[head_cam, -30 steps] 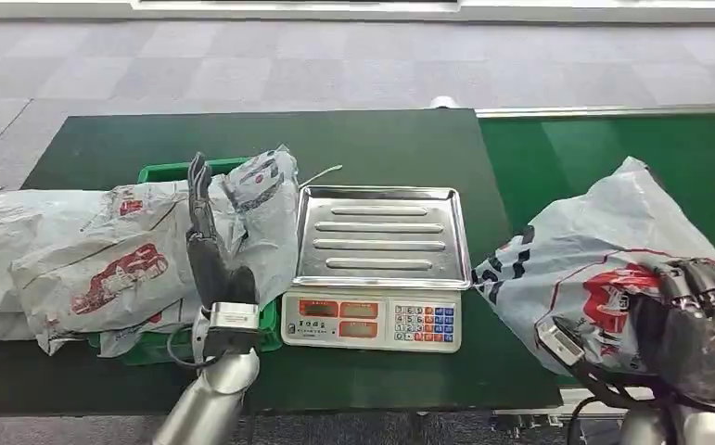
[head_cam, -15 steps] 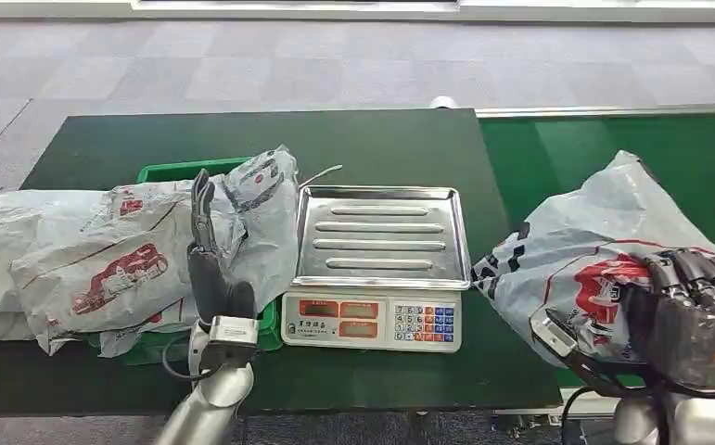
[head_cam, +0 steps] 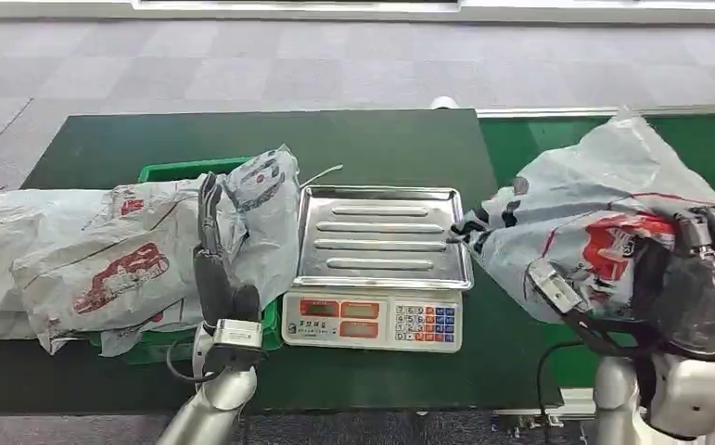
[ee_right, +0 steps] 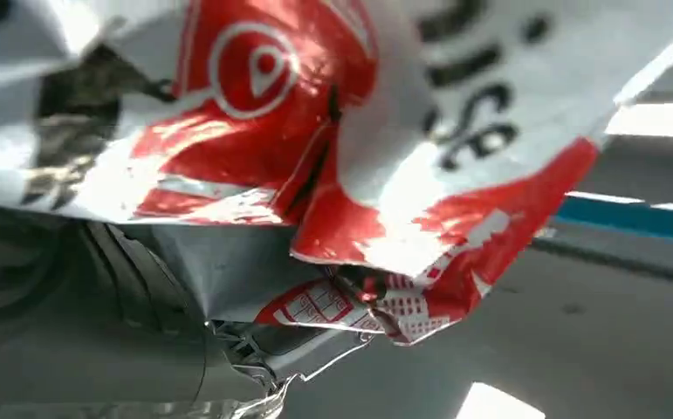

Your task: Moved the parcel from conveyor to table for the left to box.

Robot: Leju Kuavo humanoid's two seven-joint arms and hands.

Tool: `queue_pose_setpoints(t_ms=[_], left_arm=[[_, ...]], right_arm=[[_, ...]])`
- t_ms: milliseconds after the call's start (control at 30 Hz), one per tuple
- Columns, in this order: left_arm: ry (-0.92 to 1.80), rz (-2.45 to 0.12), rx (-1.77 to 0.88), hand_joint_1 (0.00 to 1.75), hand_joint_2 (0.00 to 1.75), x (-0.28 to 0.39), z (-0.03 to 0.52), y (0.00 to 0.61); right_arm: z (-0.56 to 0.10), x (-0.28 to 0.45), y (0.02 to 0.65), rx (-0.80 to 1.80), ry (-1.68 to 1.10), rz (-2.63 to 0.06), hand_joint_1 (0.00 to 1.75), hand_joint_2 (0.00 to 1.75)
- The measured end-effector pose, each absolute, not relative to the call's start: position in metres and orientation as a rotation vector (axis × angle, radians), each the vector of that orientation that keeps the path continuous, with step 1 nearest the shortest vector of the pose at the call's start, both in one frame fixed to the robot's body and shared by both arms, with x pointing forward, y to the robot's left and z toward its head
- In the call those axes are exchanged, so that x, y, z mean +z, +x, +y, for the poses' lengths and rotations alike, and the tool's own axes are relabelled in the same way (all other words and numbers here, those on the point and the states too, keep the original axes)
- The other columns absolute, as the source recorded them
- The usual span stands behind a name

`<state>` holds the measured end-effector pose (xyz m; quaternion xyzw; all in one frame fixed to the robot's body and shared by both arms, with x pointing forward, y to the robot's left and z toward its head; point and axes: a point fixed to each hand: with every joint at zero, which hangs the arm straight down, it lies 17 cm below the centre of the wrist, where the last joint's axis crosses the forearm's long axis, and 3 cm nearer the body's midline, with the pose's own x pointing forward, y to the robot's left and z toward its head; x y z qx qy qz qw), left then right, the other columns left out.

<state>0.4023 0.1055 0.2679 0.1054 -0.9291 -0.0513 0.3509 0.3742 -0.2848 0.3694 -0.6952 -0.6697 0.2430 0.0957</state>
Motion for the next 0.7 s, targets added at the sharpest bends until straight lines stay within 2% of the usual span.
queue_pose_setpoints(t_ms=[100, 267, 700], left_arm=[[0.269, -2.404, -0.13, 0.0, 0.0, 0.268, 0.105, 0.402], [0.274, -2.398, -0.134, 0.0, 0.0, 0.265, 0.104, 0.402], [0.281, -2.395, -0.134, 0.0, 0.0, 0.263, 0.104, 0.403]], right_arm=[[-0.259, 0.372, 0.384, 0.575, -1.894, -2.07, 1.75, 1.75], [-0.207, 0.372, 0.379, 0.578, -1.724, -2.226, 1.75, 1.75], [-0.185, 0.369, 0.375, 0.616, -1.663, -2.285, 1.75, 1.75]])
